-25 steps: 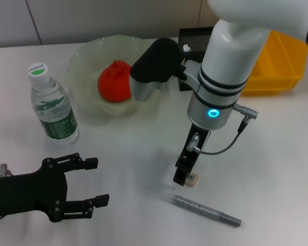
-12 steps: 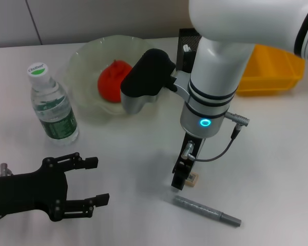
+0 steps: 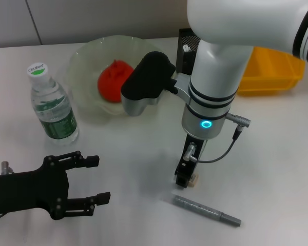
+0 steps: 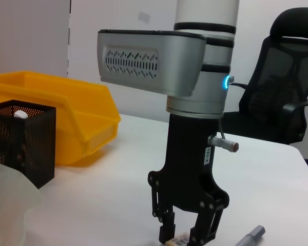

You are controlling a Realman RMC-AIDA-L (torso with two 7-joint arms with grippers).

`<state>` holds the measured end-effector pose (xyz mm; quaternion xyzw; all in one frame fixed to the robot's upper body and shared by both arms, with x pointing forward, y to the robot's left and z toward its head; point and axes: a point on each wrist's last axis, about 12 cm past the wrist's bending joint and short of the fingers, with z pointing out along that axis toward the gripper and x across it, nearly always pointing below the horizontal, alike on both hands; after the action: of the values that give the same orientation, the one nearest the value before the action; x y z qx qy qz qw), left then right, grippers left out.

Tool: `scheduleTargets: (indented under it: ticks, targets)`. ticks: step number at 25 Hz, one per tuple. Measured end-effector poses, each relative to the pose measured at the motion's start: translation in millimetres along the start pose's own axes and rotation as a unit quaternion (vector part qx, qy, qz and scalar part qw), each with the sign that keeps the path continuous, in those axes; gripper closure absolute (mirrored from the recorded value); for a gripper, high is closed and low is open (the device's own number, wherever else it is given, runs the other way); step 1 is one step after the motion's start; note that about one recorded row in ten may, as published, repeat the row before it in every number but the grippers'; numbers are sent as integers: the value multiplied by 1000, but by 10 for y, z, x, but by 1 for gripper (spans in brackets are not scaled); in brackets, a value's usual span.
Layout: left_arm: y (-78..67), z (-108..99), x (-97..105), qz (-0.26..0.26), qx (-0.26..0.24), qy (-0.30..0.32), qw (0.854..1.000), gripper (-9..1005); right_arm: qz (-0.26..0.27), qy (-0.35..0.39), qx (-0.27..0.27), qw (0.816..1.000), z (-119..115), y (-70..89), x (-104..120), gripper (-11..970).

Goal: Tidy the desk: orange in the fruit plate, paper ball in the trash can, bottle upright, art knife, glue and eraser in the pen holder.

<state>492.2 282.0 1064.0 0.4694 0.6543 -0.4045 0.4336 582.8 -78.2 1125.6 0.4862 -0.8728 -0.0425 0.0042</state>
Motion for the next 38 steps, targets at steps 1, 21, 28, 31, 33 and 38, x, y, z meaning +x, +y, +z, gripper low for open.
scheduleTargets:
  ticks: [1, 21, 28, 31, 33, 38]
  targets:
    - [1, 1, -1, 0, 0, 0, 1000, 162, 1, 1, -1, 1000, 4, 0, 3, 534]
    - [2, -3, 9, -1, -3, 1, 1000, 162, -5, -2, -4, 1000, -60, 7, -10, 705]
    - [-11, -14, 25, -3, -5, 2, 1000, 161, 30, -60, 46, 997, -585, -303, 121, 705]
    - [-18, -19, 33, -5, -5, 2, 1000, 161, 55, -108, 77, 990, -904, -513, 251, 705]
    - [-19, -20, 35, -5, -5, 2, 1000, 161, 69, -140, 94, 983, -1087, -663, 351, 705]
    - [-18, -20, 36, -5, -6, 2, 1000, 161, 87, -223, 126, 963, -1342, -996, 557, 705]
